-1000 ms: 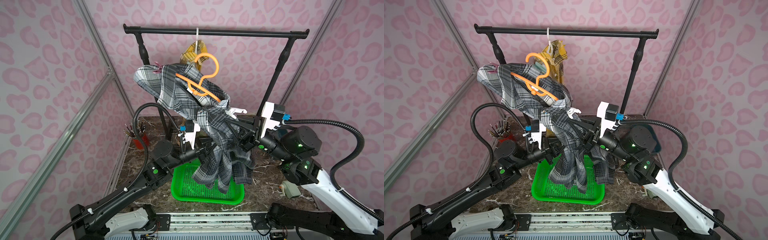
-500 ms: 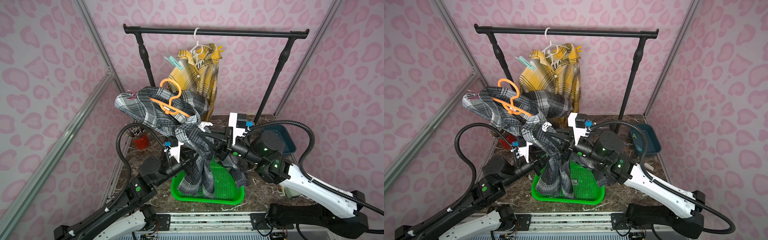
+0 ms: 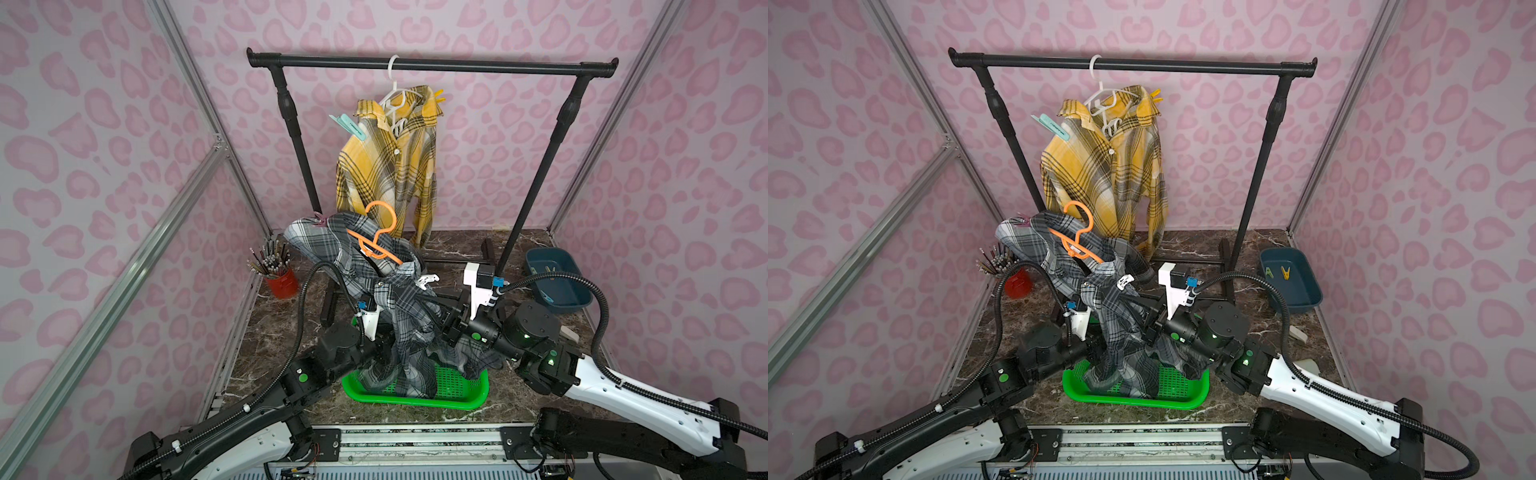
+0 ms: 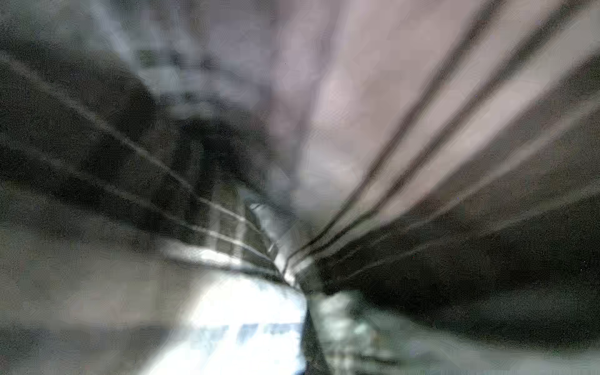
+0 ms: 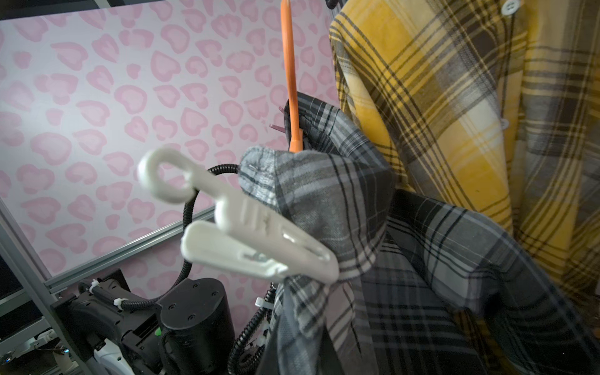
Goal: Remove the clothespins securing long-sleeve shirts to the hanger
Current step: Adjust the long-sleeve shirt at the bin, then adjust the hanger.
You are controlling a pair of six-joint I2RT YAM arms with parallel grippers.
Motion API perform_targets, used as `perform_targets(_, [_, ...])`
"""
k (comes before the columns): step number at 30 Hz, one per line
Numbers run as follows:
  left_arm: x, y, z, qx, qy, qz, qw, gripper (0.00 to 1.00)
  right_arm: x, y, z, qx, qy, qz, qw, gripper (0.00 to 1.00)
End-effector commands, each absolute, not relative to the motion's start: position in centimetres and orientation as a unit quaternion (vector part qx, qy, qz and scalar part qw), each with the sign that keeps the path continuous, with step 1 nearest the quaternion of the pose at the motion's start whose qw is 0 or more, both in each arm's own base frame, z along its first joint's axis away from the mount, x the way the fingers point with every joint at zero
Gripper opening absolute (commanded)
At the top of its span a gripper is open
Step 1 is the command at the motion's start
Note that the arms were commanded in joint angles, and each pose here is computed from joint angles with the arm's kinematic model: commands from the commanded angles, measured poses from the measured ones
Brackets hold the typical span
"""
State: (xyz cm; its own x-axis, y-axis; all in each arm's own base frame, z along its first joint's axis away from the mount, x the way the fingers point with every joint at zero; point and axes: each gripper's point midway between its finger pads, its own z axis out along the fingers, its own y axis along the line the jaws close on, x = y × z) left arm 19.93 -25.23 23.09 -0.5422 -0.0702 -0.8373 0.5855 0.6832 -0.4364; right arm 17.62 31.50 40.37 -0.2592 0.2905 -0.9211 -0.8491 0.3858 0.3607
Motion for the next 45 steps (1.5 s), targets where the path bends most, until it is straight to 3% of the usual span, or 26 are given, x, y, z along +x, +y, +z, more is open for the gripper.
perform_targets(1, [20.2,-23.3,22.8,0.127,0.813,-0.338,0.456,0.31,18.2,30.5,39.8,-0.228,0.619,0.475,0.582,0.00])
perform_targets(3, [20.1,-21.6,23.7,0.109,0.808,-0.328,0.477,0.55,18.4,30.1,38.3,-0.241,0.634,0.470,0.565,0.00])
perform_targets(4, [20.0,-20.7,24.2,0.100,0.805,-0.322,0.487,0.74,18.5,29.9,37.5,-0.247,0.640,0.472,0.553,0.00])
perform_targets(5, [19.9,-19.9,24.8,0.093,0.803,-0.315,0.498,0.86,18.7,29.6,36.8,-0.248,0.647,0.473,0.545,0.00])
perform_targets(10, [19.2,-16.1,30.2,0.074,0.764,-0.301,0.565,0.95,19.0,28.6,33.3,-0.278,0.675,0.463,0.502,0.00])
perform_targets(20, [19.4,-16.8,38.3,0.124,0.712,-0.293,0.626,0.92,18.4,28.3,31.3,-0.362,0.678,0.427,0.475,0.00])
perform_targets(24, [20.5,-19.1,41.3,0.161,0.704,-0.301,0.623,0.72,19.0,28.5,30.7,-0.372,0.684,0.409,0.477,0.00])
perform_targets(35, [25.6,-20.9,39.5,0.162,0.732,-0.353,0.560,0.72,19.0,28.9,30.8,-0.390,0.678,0.402,0.475,0.00])
perform_targets(45, [25.0,-23.8,38.3,0.224,0.728,-0.404,0.508,0.70,19.6,28.9,30.2,-0.387,0.687,0.388,0.477,0.00])
